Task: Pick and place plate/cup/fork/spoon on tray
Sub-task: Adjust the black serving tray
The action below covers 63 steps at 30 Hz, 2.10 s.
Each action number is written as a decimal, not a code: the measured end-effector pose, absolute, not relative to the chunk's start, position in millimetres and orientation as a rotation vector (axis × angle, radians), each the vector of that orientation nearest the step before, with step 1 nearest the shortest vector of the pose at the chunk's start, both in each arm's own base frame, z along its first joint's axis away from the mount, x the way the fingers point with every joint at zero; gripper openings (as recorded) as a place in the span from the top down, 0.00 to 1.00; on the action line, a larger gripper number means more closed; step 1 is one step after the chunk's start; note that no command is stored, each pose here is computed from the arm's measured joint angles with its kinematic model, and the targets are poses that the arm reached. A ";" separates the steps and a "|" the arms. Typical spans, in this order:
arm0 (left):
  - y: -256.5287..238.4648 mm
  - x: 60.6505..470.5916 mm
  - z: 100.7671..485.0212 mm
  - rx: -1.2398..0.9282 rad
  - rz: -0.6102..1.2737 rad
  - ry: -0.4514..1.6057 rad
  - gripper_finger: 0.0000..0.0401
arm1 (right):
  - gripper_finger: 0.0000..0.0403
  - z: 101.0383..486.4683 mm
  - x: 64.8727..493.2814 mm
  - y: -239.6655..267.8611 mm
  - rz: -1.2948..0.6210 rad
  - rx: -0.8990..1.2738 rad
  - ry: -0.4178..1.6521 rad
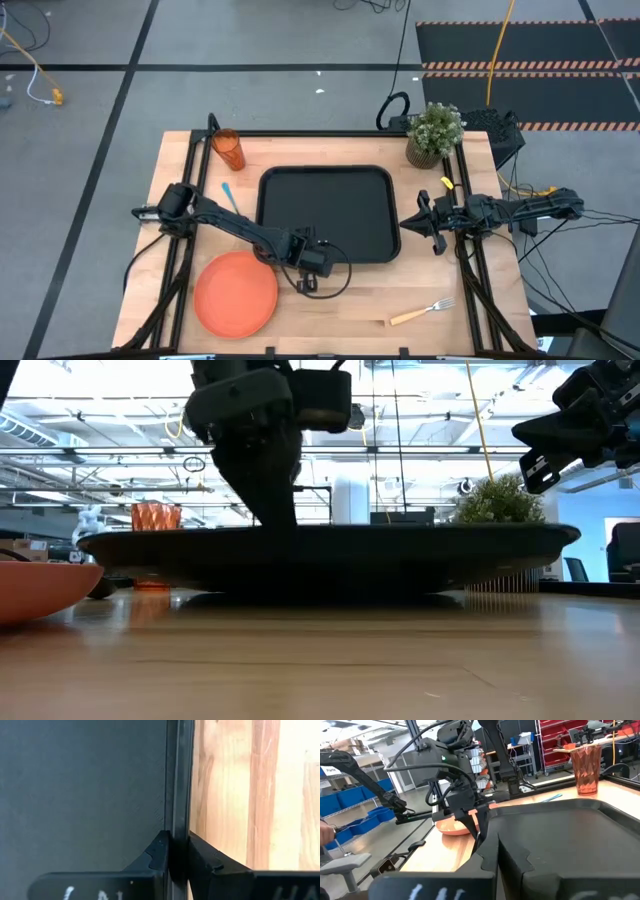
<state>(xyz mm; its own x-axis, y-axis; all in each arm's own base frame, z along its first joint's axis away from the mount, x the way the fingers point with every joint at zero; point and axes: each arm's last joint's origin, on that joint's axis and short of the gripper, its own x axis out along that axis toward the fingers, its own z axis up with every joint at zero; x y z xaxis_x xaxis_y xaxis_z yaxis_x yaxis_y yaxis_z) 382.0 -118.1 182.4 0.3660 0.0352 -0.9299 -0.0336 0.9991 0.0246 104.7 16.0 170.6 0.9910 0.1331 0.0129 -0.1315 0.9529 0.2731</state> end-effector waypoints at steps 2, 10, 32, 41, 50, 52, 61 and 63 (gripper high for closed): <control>-117.9 381.6 179.2 0.014 0.043 1.213 0.90 | 1.00 170.2 105.0 16.0 0.134 0.276 0.010; -118.4 381.8 177.6 -0.008 0.032 1.223 0.78 | 1.00 169.1 105.4 16.1 0.132 0.276 0.023; -121.3 374.9 176.5 -0.149 -0.053 1.334 0.66 | 1.00 169.0 105.4 16.1 0.132 0.276 0.023; -129.9 352.6 177.6 -0.281 -0.078 1.560 0.66 | 1.00 169.0 105.4 16.1 0.132 0.283 0.024; -130.8 350.1 204.2 -0.347 -0.079 1.489 0.66 | 1.00 168.9 105.5 16.1 0.131 0.283 0.025; -130.2 346.6 210.1 -0.352 -0.074 1.490 0.66 | 1.00 168.7 105.5 16.1 0.132 0.283 0.027; -114.8 345.2 210.6 -0.104 0.126 1.429 0.66 | 1.00 168.5 105.8 15.5 0.107 0.247 0.024; -114.3 344.8 205.4 -0.093 0.082 1.442 0.66 | 1.00 168.5 105.8 15.3 0.100 0.243 0.022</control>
<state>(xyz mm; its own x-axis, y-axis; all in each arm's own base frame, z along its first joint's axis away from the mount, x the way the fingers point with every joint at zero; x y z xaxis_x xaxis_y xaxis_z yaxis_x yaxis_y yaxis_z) 344.8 -114.3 205.4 0.1264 0.0000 -0.9920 -0.1121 0.9936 -0.0143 105.8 15.3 168.5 0.9947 0.1018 -0.0101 -0.0964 0.9655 0.2417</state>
